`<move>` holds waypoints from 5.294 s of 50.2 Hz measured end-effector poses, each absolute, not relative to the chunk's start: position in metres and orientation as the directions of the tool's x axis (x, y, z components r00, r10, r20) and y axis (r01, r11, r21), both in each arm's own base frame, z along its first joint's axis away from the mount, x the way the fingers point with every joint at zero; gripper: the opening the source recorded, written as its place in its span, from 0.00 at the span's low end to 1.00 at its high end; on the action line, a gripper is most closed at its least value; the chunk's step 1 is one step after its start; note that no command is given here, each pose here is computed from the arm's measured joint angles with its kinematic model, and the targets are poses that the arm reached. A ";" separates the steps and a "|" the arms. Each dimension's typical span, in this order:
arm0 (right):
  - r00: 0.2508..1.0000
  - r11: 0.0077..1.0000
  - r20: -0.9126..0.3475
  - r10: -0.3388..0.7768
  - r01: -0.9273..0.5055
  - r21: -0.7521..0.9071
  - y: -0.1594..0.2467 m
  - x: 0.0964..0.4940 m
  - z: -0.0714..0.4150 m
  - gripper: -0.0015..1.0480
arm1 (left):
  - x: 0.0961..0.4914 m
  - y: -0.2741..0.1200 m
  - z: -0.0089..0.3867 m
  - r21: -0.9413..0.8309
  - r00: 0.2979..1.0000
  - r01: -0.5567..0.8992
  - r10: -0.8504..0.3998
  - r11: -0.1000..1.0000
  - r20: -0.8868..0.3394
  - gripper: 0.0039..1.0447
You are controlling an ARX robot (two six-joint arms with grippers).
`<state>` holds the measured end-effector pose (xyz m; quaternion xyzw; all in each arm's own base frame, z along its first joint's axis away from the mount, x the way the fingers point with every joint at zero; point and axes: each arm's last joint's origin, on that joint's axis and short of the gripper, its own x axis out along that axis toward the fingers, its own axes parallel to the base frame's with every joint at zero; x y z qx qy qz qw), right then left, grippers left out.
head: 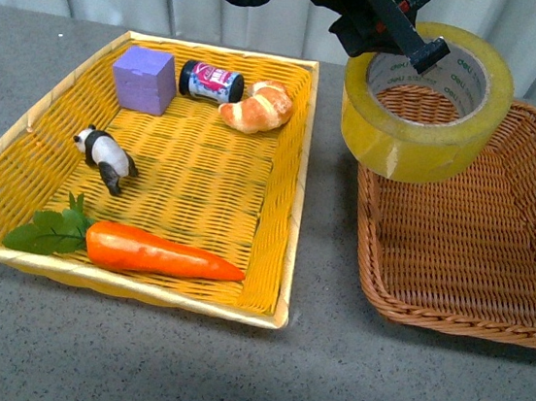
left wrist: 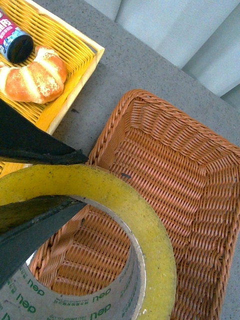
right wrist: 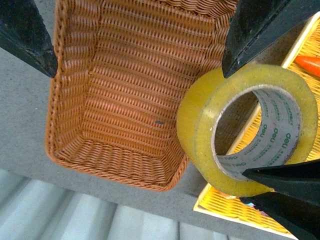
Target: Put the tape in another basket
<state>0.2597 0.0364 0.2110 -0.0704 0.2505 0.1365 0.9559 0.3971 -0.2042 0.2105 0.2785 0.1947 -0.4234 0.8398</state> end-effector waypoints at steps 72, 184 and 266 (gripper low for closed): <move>0.695 0.954 -0.661 0.284 -0.276 0.119 0.075 0.340 0.185 0.14 | 0.394 -0.210 0.211 0.319 0.619 0.770 -0.525 0.553 -0.584 0.22; 1.000 1.000 -0.021 -0.002 0.002 -0.002 0.000 0.218 0.143 0.01 | 0.207 -0.020 0.167 -0.008 1.000 0.008 -0.008 1.000 0.002 0.04; 1.000 1.000 0.008 0.001 -0.001 -0.002 0.000 0.118 0.168 0.01 | 0.116 0.000 0.173 -0.006 1.000 0.002 -0.002 1.000 0.022 0.04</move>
